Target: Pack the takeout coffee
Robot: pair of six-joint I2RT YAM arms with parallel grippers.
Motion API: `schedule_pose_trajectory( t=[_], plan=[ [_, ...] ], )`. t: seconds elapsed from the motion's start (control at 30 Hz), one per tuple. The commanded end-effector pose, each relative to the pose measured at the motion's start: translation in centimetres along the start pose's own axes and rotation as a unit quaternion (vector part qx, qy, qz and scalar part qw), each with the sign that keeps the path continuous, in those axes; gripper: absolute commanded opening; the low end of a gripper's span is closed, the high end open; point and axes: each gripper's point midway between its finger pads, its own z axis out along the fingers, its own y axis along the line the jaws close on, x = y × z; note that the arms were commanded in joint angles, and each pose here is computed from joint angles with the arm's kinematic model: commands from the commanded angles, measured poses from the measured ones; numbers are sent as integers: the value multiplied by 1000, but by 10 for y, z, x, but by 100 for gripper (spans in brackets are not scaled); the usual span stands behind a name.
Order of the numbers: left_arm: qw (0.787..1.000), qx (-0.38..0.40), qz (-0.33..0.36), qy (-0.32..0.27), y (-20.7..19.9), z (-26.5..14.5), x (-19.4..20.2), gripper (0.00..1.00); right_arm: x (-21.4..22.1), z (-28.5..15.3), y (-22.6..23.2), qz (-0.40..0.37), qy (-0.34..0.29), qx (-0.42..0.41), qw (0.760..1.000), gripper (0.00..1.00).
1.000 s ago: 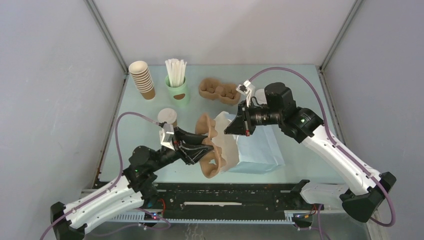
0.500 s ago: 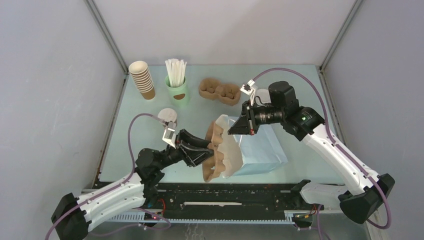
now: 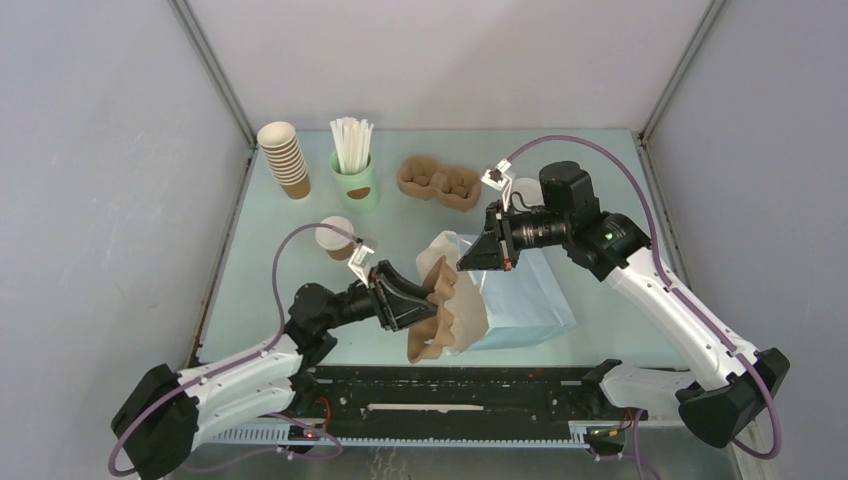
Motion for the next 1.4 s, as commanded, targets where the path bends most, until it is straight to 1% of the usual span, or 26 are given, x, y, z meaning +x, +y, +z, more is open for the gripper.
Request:
schedule_pose_trajectory(
  t=[0.0, 0.13, 0.2, 0.3, 0.5, 0.57, 0.73, 0.9, 1.03, 1.23, 1.37],
  plan=[
    [999, 30, 26, -10, -15, 7, -22, 49, -1, -5, 10, -20, -3, -15, 1000, 0],
    [1000, 8, 16, 17, 1, 17, -18, 48, 0, -5, 11, -21, -2, -16, 1000, 0],
    [1000, -4, 13, 20, 8, 23, -21, 47, 0, -4, 11, -20, -1, -17, 1000, 0],
    [999, -26, 25, 27, 20, 29, -25, 47, 1, -3, 11, -20, 2, -18, 1000, 0],
    [992, -103, 76, 2, 52, 27, -37, 47, 3, -2, 13, -18, 5, -20, 1000, 0],
    [989, -118, 92, -3, 60, 25, -37, 47, 4, -2, 15, -17, 7, -24, 1000, 0],
    [983, -127, 134, 3, 68, 26, -34, 46, 3, 0, 15, -15, 8, -28, 999, 0],
    [978, -118, 168, 16, 65, 33, -24, 46, -4, 1, 12, -12, -3, -24, 1000, 0],
    [979, -104, 172, 32, 65, 39, -15, 45, -7, 0, 15, -13, -6, -38, 999, 0],
    [973, -141, 181, 16, 78, 42, -21, 43, -8, -1, 15, -7, -5, -44, 999, 0],
    [971, -162, 175, 4, 82, 43, -28, 43, -8, -1, 16, -6, -6, -47, 999, 0]
  ],
)
